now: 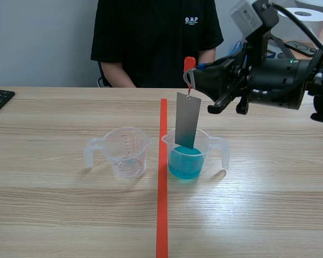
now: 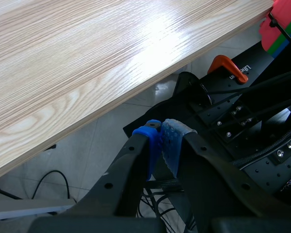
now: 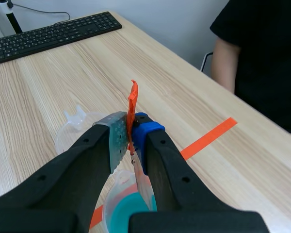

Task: Do the redox reaction experiment.
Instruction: 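Lower the plate into the blue solution, then hold the plate still in the solution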

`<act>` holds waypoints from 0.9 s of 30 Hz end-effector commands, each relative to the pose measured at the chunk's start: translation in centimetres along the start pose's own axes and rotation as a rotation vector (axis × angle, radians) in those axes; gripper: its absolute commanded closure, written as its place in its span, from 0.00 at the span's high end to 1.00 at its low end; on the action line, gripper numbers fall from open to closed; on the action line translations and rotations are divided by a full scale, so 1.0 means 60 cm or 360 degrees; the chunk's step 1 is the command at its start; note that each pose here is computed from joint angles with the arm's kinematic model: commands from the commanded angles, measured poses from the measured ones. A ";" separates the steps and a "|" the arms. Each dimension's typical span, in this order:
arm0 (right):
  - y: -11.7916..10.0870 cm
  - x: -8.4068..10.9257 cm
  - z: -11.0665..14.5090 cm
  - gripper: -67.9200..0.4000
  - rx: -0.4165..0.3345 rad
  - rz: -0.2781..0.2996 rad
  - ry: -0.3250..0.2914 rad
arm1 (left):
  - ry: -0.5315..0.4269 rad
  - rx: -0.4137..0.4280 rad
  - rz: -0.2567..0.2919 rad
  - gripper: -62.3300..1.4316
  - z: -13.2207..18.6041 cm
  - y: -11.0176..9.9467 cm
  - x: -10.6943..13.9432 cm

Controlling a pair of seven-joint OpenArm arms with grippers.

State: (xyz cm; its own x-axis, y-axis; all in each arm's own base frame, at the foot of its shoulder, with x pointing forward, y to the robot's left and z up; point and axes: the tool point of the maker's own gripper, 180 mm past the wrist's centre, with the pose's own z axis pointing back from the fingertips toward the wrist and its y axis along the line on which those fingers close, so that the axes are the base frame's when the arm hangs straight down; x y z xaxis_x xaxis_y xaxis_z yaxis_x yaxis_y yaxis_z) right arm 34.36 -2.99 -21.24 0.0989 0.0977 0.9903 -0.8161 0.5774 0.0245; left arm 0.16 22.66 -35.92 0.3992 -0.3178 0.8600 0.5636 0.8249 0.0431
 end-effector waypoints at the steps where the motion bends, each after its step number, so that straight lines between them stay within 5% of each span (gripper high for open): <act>1: 0.003 0.002 -0.003 0.03 0.0026 -0.0020 -0.0034 | -0.0026 0.0003 0.0000 0.09 0.000 0.002 0.006; 8: -0.002 -0.050 -0.013 0.03 0.0016 -0.0089 0.0056 | -0.0027 0.0003 0.0000 0.09 0.000 0.002 0.006; 27: 0.001 -0.059 -0.011 0.03 0.0042 -0.0071 0.0081 | -0.0028 0.0004 -0.0001 0.09 0.000 0.002 0.006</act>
State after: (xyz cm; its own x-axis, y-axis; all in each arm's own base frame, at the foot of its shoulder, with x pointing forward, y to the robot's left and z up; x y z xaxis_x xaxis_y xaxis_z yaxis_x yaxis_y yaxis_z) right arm 34.12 -2.53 -25.21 0.1840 0.0867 0.9791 -0.8183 0.5653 0.1037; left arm 0.24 22.67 -35.93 0.3976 -0.3179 0.8607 0.5633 0.8250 0.0446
